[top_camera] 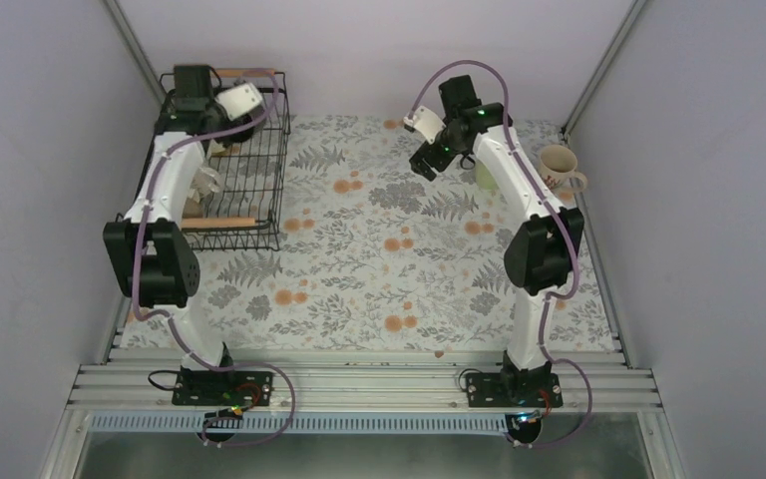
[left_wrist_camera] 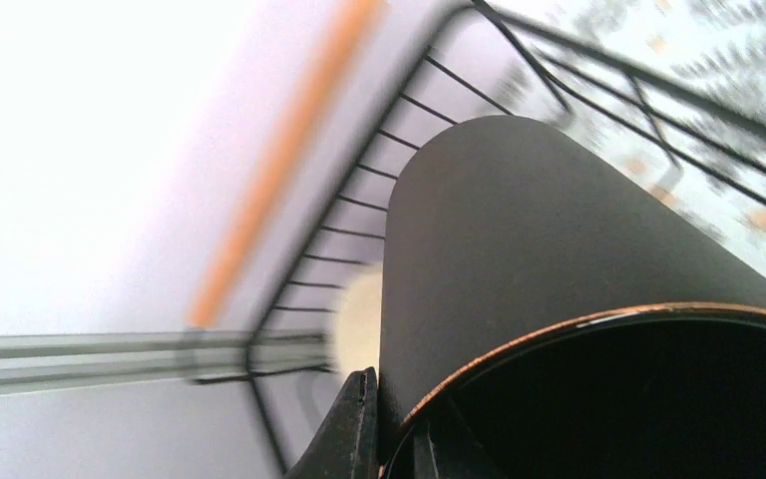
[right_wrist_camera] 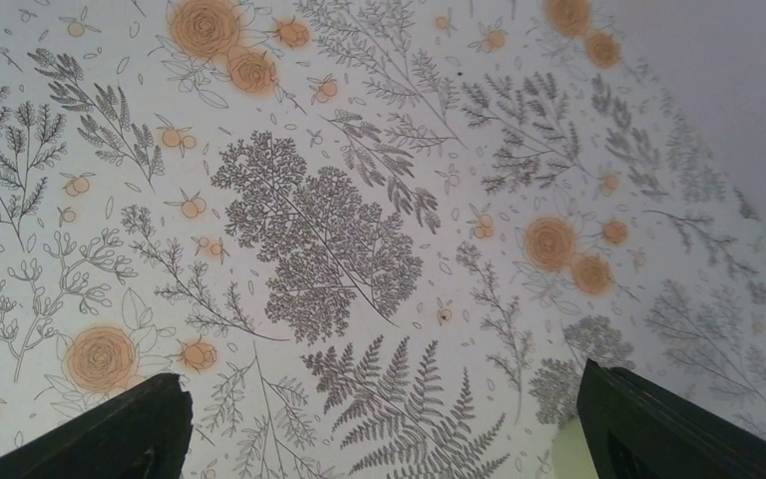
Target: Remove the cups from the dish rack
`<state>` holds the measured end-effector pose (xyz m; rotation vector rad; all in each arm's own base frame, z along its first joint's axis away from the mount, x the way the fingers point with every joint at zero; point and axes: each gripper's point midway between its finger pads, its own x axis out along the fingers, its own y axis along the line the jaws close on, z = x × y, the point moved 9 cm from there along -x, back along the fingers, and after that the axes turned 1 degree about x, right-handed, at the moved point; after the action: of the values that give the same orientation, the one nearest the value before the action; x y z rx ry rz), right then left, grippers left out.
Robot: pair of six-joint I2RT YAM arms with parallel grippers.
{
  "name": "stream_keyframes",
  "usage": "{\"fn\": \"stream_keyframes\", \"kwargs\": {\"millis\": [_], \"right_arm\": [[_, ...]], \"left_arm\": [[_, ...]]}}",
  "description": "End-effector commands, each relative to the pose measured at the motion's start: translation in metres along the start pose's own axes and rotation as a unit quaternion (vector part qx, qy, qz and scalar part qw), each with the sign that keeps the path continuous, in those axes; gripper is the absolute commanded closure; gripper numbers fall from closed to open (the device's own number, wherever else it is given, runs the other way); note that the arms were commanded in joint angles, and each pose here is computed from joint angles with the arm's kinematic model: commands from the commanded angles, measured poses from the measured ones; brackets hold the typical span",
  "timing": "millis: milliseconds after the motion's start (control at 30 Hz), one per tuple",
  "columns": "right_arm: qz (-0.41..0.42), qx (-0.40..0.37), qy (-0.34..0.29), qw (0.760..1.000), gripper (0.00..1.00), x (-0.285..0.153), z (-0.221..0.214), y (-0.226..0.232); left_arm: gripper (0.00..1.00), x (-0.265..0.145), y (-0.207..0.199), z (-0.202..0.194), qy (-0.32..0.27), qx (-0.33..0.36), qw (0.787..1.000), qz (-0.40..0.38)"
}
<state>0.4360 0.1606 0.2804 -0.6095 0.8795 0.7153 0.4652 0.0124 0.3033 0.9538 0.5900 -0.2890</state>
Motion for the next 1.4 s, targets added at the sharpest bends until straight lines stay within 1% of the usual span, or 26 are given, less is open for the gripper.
{"fn": "stream_keyframes", "kwargs": {"millis": [0, 133, 333, 467, 633, 700, 800, 967, 1167, 1300, 1367], "right_arm": [[-0.043, 0.001, -0.035, 0.998, 0.0, -0.041, 0.002, -0.008], [-0.082, 0.023, -0.049, 0.995, 0.0, -0.06, -0.008, -0.029], [-0.115, 0.054, -0.074, 0.989, 0.0, -0.096, -0.026, -0.056], [-0.129, 0.068, -0.082, 0.986, 0.0, -0.115, -0.039, -0.068], [-0.132, 0.083, -0.083, 0.984, 0.0, -0.13, -0.058, -0.077], [-0.122, 0.08, -0.082, 0.986, 0.0, -0.131, -0.064, -0.074], [-0.11, 0.066, -0.081, 0.988, 0.0, -0.126, -0.072, -0.066], [-0.098, 0.07, -0.064, 0.991, 0.0, -0.109, -0.086, -0.06], [-0.076, 0.073, -0.057, 0.993, 0.0, -0.094, -0.096, -0.053], [-0.068, 0.074, -0.053, 0.994, 0.0, -0.088, -0.098, -0.052], [-0.059, 0.075, -0.054, 0.994, 0.0, -0.086, -0.098, -0.051]], "left_arm": [[0.98, -0.116, 0.075, 0.06, -0.125, -0.015, 0.984, 0.125], [0.98, -0.145, 0.07, 0.099, -0.165, -0.005, 0.983, 0.082], [0.98, -0.164, 0.024, 0.17, -0.221, 0.044, 0.974, 0.023], [0.97, -0.148, -0.012, 0.205, -0.241, 0.073, 0.968, -0.009], [0.98, -0.107, -0.05, 0.237, -0.256, 0.074, 0.961, -0.077], [0.98, -0.094, -0.068, 0.246, -0.252, 0.081, 0.958, -0.108], [0.98, -0.075, -0.099, 0.251, -0.236, 0.098, 0.954, -0.155], [0.98, -0.041, -0.159, 0.247, -0.184, 0.155, 0.944, -0.224], [0.98, -0.032, -0.189, 0.244, -0.168, 0.2, 0.922, -0.285], [0.98, -0.032, -0.21, 0.227, -0.138, 0.231, 0.902, -0.338], [0.98, -0.028, -0.219, 0.222, -0.12, 0.239, 0.896, -0.356]]}}
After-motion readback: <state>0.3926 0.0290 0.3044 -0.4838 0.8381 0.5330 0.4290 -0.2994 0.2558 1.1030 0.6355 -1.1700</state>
